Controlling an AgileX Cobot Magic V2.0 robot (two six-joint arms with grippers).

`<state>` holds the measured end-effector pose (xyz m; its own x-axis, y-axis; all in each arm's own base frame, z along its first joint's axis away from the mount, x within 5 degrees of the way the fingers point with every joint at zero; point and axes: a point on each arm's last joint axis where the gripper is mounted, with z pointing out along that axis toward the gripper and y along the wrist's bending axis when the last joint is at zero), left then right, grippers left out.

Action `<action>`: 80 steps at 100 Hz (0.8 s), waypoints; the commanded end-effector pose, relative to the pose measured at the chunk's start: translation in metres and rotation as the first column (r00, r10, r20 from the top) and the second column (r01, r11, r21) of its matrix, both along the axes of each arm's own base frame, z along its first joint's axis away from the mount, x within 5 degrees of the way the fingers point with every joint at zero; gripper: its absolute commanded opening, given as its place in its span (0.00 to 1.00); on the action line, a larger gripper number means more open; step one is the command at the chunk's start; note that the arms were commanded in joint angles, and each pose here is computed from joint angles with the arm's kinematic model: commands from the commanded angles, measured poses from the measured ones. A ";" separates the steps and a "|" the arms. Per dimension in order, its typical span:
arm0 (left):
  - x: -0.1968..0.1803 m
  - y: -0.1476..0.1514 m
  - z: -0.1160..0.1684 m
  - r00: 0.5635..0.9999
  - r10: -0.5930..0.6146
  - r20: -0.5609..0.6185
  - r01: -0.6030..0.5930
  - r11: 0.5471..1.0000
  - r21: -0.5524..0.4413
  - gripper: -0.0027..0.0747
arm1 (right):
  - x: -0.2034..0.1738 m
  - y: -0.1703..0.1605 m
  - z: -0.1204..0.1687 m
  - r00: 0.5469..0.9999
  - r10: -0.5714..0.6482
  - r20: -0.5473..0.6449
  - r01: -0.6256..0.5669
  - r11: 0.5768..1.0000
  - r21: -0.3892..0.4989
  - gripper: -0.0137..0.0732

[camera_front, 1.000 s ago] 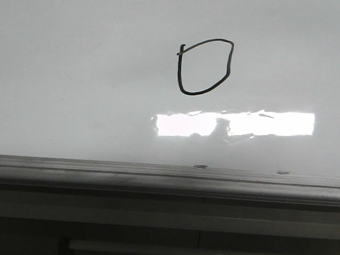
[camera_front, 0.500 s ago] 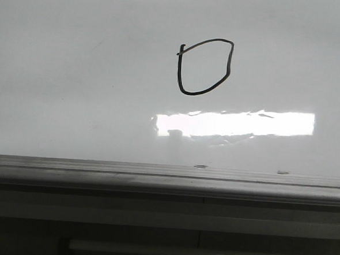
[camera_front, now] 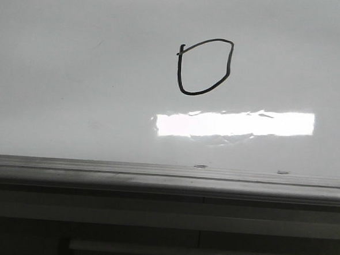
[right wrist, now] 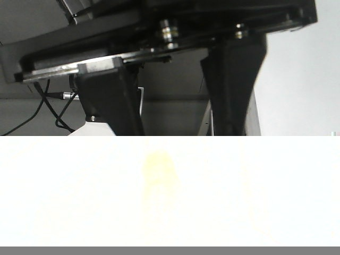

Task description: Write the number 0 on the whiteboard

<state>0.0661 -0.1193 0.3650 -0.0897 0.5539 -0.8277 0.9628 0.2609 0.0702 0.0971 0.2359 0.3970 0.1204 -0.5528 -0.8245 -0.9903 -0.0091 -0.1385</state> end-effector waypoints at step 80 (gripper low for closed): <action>0.016 -0.006 0.022 0.982 0.170 0.077 -0.144 0.952 -0.269 0.01 | 0.016 -0.058 0.066 0.932 -0.344 0.117 0.285 0.892 0.351 0.80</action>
